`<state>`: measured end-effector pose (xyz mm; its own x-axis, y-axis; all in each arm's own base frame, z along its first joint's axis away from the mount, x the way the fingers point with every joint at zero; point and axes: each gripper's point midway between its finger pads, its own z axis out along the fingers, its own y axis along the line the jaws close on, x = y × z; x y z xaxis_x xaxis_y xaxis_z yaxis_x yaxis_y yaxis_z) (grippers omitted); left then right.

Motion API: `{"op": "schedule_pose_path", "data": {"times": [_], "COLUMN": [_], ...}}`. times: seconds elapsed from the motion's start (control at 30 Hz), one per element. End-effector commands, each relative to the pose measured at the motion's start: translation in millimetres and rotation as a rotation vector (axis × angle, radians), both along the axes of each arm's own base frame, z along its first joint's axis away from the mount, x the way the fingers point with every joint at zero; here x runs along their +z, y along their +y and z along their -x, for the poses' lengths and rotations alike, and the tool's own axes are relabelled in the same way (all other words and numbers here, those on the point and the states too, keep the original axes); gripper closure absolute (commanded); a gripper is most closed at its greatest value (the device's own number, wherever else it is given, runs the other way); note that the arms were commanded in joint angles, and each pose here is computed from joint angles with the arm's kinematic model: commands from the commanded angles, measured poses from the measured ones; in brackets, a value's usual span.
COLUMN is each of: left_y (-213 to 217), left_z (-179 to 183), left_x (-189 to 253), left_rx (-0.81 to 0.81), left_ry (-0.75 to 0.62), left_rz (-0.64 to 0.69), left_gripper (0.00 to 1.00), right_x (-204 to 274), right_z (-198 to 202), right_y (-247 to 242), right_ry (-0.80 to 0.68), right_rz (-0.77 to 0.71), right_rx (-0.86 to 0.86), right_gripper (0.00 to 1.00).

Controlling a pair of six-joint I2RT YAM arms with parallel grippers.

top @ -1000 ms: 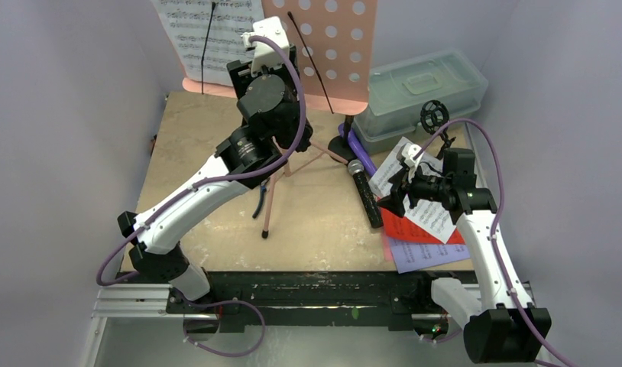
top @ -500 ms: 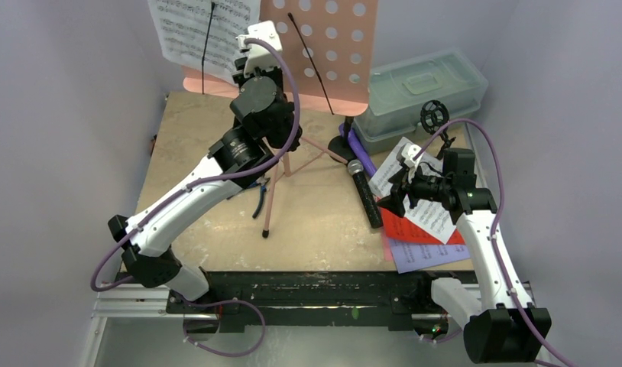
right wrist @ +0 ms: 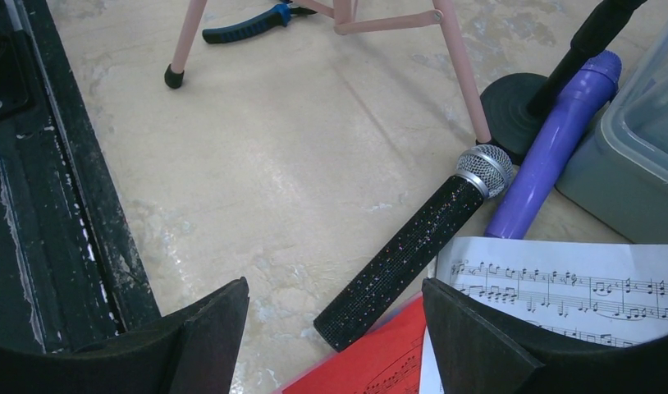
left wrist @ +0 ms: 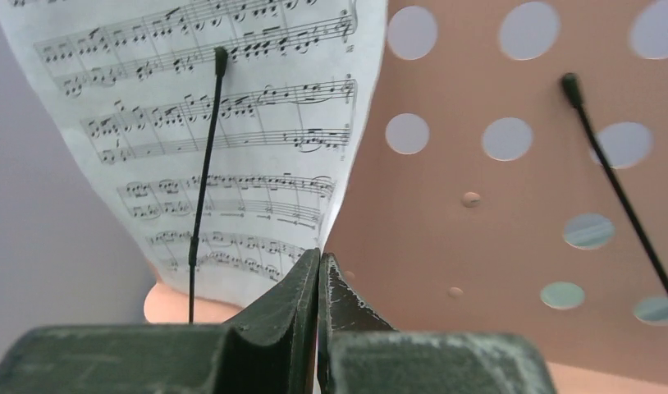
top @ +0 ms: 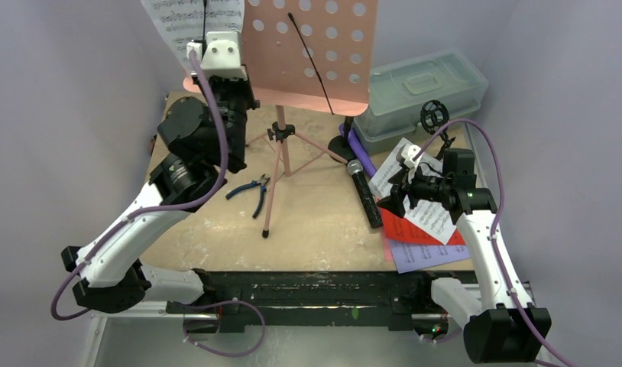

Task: Pack up the instrument practice props
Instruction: Pick up the sheet music from the music stand.

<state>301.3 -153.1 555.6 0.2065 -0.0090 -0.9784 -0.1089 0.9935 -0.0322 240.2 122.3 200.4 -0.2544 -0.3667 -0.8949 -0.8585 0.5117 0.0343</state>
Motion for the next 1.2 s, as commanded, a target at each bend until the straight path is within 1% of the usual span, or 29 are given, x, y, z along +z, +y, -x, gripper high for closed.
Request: {"op": "schedule_pose_path", "data": {"times": [0.0,0.23,0.6,0.63,0.83,0.97,1.17], "left_y": [-22.8,-40.1,-56.0,-56.5,-69.8,-83.1,-113.9], "left_z": [21.6,43.9,81.8,86.6,111.8,123.4,130.1], "left_x": [17.6,10.2,-16.6,-18.3,-53.9,-87.1,-141.1], "left_rx": [-0.291,-0.492,-0.739,-0.763,-0.916,-1.0,-1.11], "left_ry": [-0.091,-0.068,0.0,0.008,0.098,0.178,0.269], "left_rz": [-0.057,-0.063,-0.02,0.007,0.074,0.133,0.219], "left_gripper": [1.0,1.0,1.0,1.0,1.0,1.0,1.0], "right_x": [2.1,0.1,-1.5,-1.4,1.2,6.6,39.3], "right_z": [2.6,2.5,3.7,4.0,8.3,16.6,30.3], "right_y": [2.5,1.0,0.9,1.3,6.3,13.6,28.7], "right_ry": [-0.018,-0.016,-0.01,-0.009,-0.002,0.014,0.034], "right_rz": [-0.009,0.002,0.003,0.001,-0.025,-0.059,-0.156], "right_rx": [0.025,0.021,0.023,0.026,0.057,0.122,0.245], "right_gripper": [0.19,0.19,0.19,0.19,0.19,0.19,0.18]}}
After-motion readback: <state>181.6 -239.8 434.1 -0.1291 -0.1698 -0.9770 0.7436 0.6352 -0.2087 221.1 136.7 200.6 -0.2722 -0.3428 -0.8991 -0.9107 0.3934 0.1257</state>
